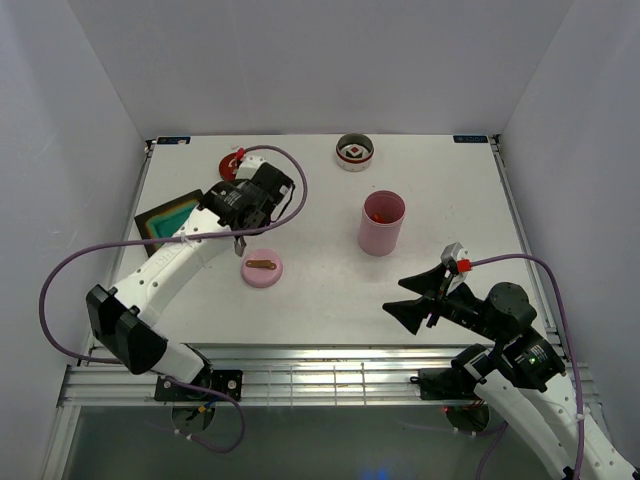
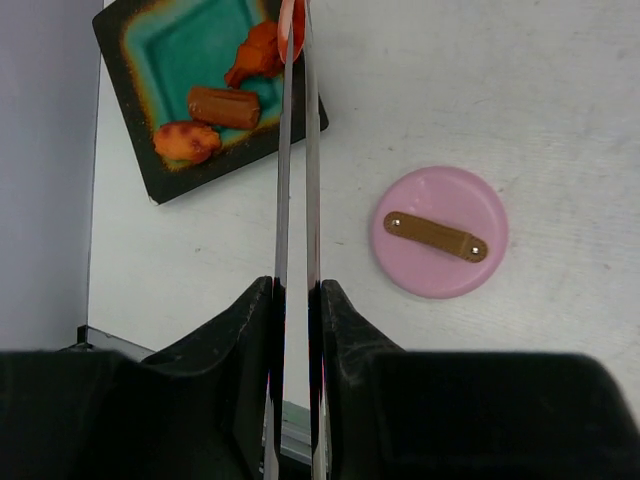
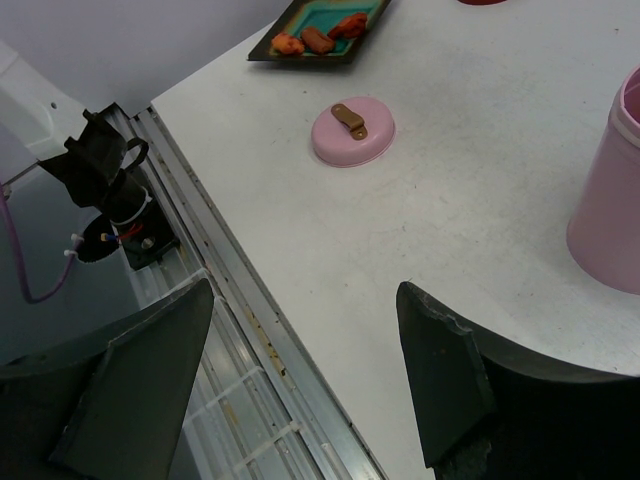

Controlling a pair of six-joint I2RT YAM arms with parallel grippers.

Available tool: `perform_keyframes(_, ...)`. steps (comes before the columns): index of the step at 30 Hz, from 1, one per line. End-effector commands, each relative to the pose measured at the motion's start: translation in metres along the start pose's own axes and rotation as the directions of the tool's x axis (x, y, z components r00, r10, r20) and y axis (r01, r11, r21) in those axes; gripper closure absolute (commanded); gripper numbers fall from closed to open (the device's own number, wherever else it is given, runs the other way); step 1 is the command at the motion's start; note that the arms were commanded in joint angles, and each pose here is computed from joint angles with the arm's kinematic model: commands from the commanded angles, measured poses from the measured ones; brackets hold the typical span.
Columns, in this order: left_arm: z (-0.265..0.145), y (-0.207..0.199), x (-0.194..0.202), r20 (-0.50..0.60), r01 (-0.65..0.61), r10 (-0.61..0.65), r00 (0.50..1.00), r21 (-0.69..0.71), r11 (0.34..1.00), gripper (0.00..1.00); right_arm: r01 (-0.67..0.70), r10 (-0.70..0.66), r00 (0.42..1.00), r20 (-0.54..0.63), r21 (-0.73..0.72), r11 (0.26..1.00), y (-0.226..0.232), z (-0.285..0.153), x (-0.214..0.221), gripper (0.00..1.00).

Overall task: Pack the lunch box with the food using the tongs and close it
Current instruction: Pick up the fake food from the plate, then place the fake food in the packing box.

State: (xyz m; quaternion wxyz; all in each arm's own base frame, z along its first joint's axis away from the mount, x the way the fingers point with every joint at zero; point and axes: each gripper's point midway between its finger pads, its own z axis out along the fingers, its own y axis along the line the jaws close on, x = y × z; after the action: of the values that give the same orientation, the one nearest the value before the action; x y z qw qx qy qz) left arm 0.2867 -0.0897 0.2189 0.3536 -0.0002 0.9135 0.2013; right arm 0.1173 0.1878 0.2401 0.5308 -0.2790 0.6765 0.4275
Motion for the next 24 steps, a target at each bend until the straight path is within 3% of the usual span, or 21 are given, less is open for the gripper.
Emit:
perform_keyframes(1,-0.021,-0.014,-0.063,0.122,0.045,-0.055,0.991,0.086,0.995,1.00,0.014,-0.013,1.000,0.029,-0.009,1.000,0.001,0.003,-0.007,0.20)
perform_keyframes(3,-0.015,-0.040,-0.086,0.135,-0.006,-0.011,0.991,0.128,0.992,1.00,0.013,-0.013,1.000,0.029,-0.003,1.000,0.000,0.003,-0.007,0.20)
perform_keyframes(7,-0.038,-0.084,-0.173,0.273,-0.005,-0.077,0.959,0.288,0.958,1.00,0.003,-0.004,1.000,0.030,0.041,0.999,-0.007,0.002,-0.008,0.20)
perform_keyframes(10,-0.026,-0.123,-0.202,0.302,-0.046,-0.063,0.951,0.338,0.940,1.00,0.003,-0.007,0.999,0.042,0.091,0.996,-0.014,0.000,-0.014,0.21)
perform_keyframes(12,-0.036,-0.130,-0.233,0.366,-0.013,-0.135,0.921,0.374,0.927,1.00,0.001,-0.005,0.999,0.040,0.117,0.993,-0.017,-0.001,-0.016,0.21)
perform_keyframes(15,-0.026,-0.153,-0.249,0.425,-0.013,-0.174,0.888,0.402,0.915,1.00,-0.009,0.003,0.999,0.037,0.164,0.986,-0.025,-0.003,-0.017,0.21)
perform_keyframes(17,-0.038,-0.164,-0.268,0.482,-0.004,-0.259,0.837,0.478,0.879,1.00,-0.016,0.009,0.999,0.036,0.190,0.982,-0.029,-0.004,-0.017,0.21)
perform_keyframes(22,-0.038,-0.195,-0.276,0.496,-0.018,-0.352,0.794,0.598,0.801,1.00,-0.031,0.024,0.999,0.031,0.252,0.967,-0.038,-0.007,-0.017,0.21)
perform_keyframes(24,-0.044,-0.211,-0.282,0.491,-0.046,-0.394,0.776,0.669,0.742,1.00,-0.038,0.029,0.999,0.036,0.270,0.962,-0.041,-0.008,-0.018,0.21)
